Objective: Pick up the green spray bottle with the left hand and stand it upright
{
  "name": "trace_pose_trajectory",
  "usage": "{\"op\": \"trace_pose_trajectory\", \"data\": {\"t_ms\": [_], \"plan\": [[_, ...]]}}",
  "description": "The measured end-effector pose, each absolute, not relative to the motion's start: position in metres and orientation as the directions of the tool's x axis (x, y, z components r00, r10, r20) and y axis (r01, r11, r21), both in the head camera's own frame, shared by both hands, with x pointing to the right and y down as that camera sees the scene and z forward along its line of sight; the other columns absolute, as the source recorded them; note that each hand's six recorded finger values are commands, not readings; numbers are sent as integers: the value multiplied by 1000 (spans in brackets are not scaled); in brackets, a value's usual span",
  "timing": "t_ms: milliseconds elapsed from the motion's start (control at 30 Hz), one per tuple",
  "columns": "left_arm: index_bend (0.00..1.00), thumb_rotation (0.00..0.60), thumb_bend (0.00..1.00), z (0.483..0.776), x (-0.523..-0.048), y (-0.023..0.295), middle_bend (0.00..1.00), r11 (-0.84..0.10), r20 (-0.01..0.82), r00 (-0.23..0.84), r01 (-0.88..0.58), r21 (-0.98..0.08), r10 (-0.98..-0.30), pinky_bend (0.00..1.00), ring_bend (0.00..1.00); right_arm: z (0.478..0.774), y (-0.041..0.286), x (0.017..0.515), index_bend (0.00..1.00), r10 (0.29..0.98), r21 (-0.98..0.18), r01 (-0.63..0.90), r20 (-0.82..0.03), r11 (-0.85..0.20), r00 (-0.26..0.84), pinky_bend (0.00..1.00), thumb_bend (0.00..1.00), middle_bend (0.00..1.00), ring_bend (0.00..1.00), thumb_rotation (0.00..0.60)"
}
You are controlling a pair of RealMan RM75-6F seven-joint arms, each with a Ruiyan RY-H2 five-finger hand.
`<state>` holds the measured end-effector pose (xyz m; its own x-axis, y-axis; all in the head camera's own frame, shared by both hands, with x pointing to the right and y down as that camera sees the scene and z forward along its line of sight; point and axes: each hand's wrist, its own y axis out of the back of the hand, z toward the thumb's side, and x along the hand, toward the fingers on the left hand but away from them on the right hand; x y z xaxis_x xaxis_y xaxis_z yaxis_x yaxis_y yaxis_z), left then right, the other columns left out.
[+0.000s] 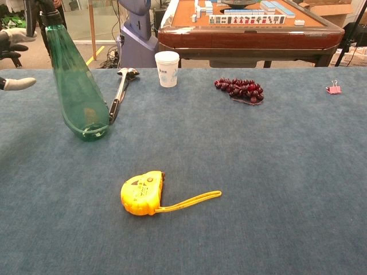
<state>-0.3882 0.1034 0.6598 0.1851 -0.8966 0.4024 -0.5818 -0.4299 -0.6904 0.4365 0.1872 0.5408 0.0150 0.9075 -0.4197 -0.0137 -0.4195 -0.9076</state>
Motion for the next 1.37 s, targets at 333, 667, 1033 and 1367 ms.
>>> {"op": "trace_pose_trajectory", "data": {"t_ms": [333,667,1033,1367], "plan": [[86,600,331,635,-428,131,0,-395,416,53,-438,-807,-908,0,0,541,186,439,253,905,-904,40,-423,-425,44,138,180,191,114,600],[96,600,331,602,-442,169,0,-408,446,-17,-376,-832,-895,0,0,540,189,437,253,896,-896,55,-435,-440,89,138,180,196,114,600],[112,600,330,573,-443,201,0,-384,420,-31,-350,-854,-907,0,0,531,198,441,253,913,-912,53,-404,-407,63,138,181,196,113,600],[112,600,331,562,-445,220,0,-378,415,-51,-325,-867,-908,0,0,517,216,452,253,927,-926,46,-374,-374,2,138,180,196,113,600]]}}
